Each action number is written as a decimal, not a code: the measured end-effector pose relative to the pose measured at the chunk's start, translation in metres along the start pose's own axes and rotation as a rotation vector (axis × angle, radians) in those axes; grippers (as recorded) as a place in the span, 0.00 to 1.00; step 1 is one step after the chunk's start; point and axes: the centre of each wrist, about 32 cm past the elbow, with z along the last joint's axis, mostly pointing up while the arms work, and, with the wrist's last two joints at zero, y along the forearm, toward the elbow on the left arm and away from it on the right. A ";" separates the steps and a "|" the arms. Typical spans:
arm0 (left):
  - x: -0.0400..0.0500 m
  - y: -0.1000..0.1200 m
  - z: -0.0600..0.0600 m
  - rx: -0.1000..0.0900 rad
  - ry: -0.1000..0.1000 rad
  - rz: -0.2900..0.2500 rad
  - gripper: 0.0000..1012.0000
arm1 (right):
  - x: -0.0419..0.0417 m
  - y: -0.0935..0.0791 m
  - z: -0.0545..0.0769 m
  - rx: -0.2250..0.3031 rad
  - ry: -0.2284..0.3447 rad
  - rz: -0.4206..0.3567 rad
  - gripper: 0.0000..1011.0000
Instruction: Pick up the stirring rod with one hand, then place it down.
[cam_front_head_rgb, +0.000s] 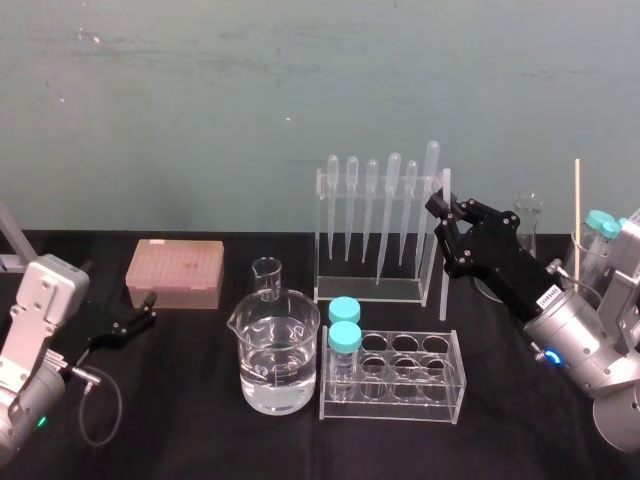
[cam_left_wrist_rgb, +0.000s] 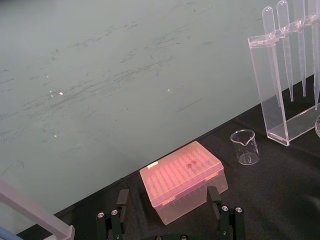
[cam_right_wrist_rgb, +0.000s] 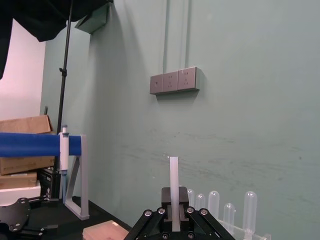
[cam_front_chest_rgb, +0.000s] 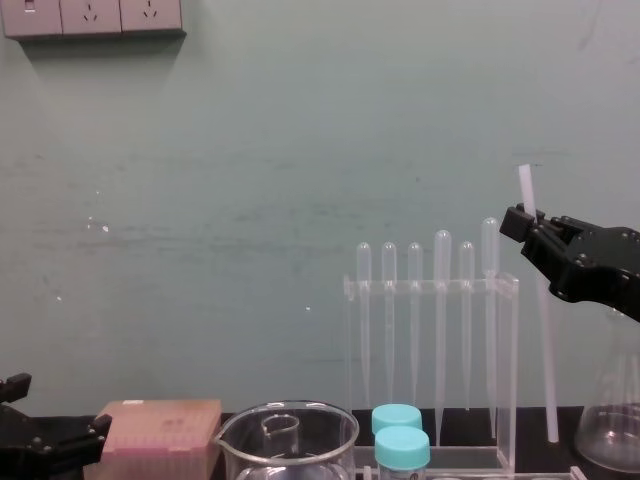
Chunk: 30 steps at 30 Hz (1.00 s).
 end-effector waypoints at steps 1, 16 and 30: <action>0.0000 0.000 0.000 0.000 0.000 0.000 0.99 | 0.0000 0.000 0.000 0.000 0.000 0.000 0.07; 0.0000 0.000 0.000 0.000 0.000 0.000 0.99 | 0.0000 0.000 0.000 0.000 0.000 0.000 0.07; 0.0000 0.000 0.000 0.000 0.000 0.000 0.99 | 0.0000 0.000 0.000 0.000 0.000 0.000 0.07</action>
